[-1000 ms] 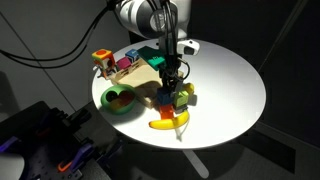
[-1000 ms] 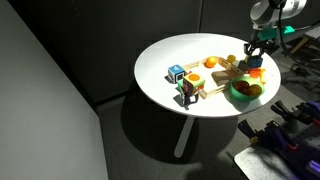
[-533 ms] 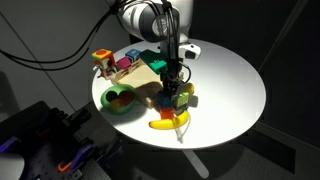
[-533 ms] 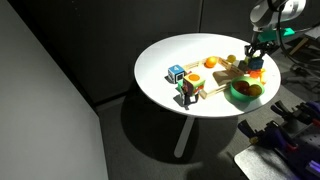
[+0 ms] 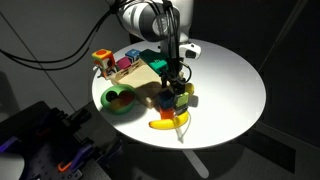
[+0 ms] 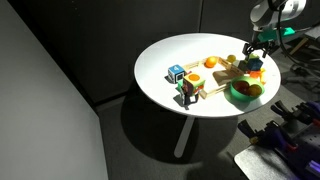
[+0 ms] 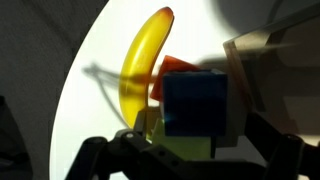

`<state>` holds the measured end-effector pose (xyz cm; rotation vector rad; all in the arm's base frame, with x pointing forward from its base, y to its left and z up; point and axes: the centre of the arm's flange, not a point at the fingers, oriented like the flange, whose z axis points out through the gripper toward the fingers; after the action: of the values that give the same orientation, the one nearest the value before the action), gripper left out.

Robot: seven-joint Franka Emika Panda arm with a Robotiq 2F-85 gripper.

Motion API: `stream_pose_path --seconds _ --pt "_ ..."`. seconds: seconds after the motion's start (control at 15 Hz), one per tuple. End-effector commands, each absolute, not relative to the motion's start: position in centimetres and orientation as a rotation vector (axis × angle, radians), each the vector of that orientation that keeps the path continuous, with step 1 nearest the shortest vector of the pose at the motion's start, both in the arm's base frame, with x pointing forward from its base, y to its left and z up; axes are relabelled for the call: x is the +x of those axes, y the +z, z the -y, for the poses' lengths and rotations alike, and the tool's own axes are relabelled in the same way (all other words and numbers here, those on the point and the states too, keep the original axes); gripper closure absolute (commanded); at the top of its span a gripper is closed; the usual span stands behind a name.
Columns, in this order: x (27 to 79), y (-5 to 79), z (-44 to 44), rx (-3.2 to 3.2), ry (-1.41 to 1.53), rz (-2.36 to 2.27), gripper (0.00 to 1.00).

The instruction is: Put the blue block on top of the orange block

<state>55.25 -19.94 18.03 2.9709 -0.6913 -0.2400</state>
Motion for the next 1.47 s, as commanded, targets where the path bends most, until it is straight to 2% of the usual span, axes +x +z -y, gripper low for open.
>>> stream_pose_path --seconds 0.0,0.67,1.4 --pt "55.2 20.0 19.5 2.985 -0.219 0.651 0.00" --pt "54.8 23.9 15.2 3.024 -0.174 0.461 0.00" --pt "50.2 25.4 10.1 3.046 -0.036 0.261 0.00"
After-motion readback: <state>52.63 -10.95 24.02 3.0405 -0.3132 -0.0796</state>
